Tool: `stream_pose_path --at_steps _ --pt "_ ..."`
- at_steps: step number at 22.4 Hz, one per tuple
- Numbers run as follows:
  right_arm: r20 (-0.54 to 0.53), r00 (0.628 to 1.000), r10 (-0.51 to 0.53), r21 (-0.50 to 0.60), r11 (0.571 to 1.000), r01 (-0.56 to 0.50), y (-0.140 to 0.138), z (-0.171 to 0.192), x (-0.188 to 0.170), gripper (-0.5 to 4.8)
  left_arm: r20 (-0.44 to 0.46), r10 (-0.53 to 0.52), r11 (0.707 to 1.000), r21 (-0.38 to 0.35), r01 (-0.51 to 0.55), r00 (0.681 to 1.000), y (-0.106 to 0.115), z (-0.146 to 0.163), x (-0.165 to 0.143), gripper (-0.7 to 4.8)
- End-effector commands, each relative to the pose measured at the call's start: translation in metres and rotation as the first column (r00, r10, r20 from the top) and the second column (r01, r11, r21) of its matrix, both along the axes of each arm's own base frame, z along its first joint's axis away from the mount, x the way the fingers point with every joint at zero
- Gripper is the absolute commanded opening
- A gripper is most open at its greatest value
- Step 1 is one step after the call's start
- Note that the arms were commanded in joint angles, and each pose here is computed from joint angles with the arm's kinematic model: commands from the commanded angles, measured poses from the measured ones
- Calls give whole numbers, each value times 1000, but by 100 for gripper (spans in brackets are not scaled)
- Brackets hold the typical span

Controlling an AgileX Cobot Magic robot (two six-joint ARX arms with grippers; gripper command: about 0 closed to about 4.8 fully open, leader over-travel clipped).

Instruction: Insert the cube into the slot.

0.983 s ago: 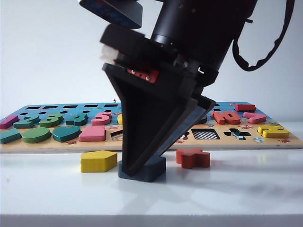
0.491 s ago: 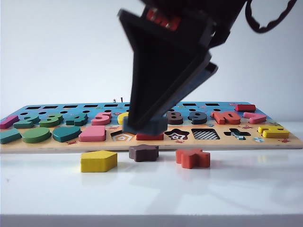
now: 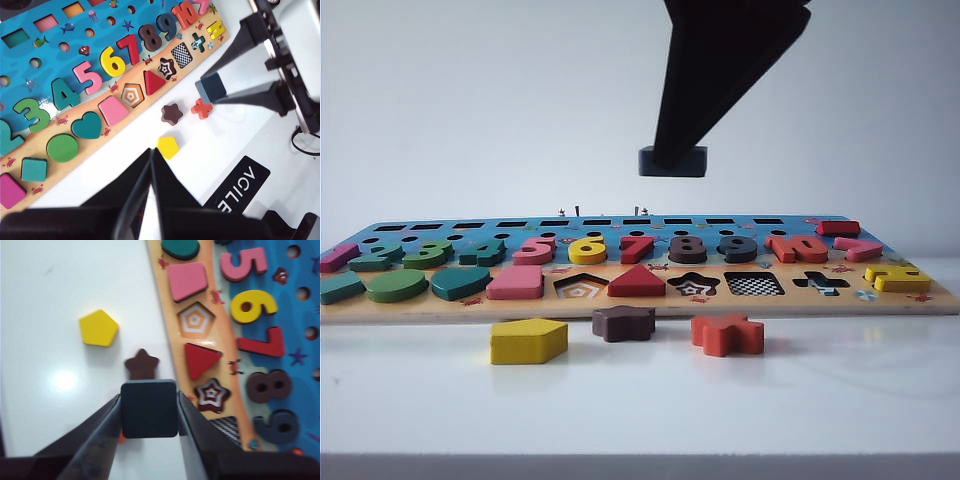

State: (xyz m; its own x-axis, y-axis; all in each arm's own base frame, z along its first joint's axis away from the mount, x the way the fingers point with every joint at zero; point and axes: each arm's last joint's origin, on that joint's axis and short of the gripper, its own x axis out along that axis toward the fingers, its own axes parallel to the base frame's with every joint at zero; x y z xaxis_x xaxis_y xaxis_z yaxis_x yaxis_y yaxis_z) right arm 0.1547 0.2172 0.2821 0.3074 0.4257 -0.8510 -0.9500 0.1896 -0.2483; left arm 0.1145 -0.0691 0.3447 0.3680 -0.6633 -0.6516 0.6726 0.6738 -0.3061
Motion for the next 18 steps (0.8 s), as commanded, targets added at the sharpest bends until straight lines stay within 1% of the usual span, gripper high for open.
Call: stream_pose_path --at_steps 1,4,8,18 --pt "91 993 71 -95 994 -62 -11 2 11 112 16 -2 1000 -14 2 1000 0 3 0 17" --pt "135 990 47 -146 989 -27 -22 2 23 112 16 -2 1000 -14 2 1000 0 3 0 17" --pt "154 988 28 -144 990 -6 -27 2 33 111 16 -2 1000 -14 2 1000 0 3 0 17" --pt "135 991 23 -174 985 0 -23 -13 46 111 17 -2 1000 -14 2 1000 0 3 1 17"
